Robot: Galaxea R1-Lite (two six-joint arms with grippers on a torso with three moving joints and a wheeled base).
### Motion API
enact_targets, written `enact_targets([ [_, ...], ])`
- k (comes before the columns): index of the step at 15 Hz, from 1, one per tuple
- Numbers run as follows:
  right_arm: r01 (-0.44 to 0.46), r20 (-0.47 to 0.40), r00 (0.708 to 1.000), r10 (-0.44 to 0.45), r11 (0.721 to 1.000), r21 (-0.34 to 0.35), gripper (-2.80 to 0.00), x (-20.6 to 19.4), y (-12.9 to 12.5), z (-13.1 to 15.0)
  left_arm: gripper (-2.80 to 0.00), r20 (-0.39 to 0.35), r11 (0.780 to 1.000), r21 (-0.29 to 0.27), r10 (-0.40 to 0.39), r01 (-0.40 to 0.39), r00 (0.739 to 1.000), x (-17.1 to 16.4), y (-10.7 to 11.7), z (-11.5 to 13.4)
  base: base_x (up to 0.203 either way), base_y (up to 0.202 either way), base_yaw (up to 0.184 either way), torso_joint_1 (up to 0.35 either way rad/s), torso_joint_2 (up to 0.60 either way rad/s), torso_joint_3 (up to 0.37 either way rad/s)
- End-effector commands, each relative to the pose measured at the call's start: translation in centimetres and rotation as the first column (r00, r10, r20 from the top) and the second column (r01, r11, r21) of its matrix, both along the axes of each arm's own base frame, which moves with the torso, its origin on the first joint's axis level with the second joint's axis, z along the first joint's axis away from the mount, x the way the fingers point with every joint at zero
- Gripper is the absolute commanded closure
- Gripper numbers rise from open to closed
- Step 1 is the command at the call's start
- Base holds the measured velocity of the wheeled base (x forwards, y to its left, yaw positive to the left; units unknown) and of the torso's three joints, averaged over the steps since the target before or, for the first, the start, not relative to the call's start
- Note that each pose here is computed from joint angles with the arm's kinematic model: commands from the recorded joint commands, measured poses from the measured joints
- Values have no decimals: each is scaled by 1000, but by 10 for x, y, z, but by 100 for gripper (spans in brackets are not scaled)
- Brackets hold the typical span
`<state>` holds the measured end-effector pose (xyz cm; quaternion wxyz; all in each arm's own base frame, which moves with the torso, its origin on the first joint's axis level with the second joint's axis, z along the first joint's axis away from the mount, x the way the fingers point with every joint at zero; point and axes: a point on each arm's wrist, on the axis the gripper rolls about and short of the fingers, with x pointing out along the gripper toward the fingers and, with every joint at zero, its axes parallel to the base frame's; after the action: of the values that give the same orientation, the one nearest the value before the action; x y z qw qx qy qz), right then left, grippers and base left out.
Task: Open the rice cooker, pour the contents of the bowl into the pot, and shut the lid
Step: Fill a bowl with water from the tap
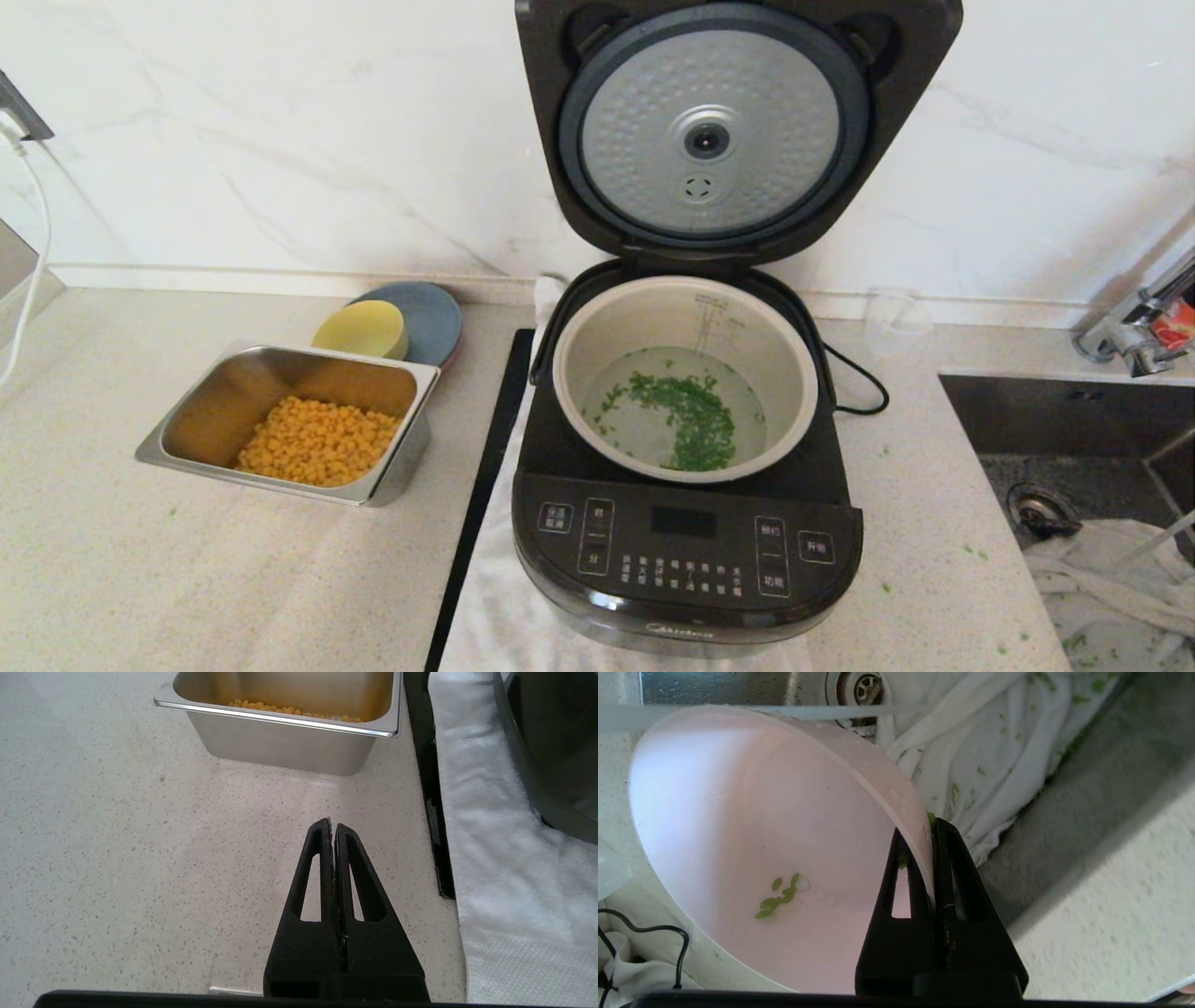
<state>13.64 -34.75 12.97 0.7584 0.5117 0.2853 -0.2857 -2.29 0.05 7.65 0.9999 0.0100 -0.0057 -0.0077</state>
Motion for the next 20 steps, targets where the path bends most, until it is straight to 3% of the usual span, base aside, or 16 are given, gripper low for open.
enact_targets([
  [1,-16,-1,1000,16,1000,9,0,9,-5,-6,0,-7,1000,0,0,0,1000,1,0,-2,0,0,0,0,0,0],
  [15,46,39,998,-46,999,16,0,62,-32,0,0,-7,1000,1,0,0,1000,1,0,-2,0,0,0,0,0,0],
  [20,58,30,998,-58,998,30,0,72,-24,5,0,-5,1000,0,0,0,1000,0,0,-2,0,0,0,0,0,0],
])
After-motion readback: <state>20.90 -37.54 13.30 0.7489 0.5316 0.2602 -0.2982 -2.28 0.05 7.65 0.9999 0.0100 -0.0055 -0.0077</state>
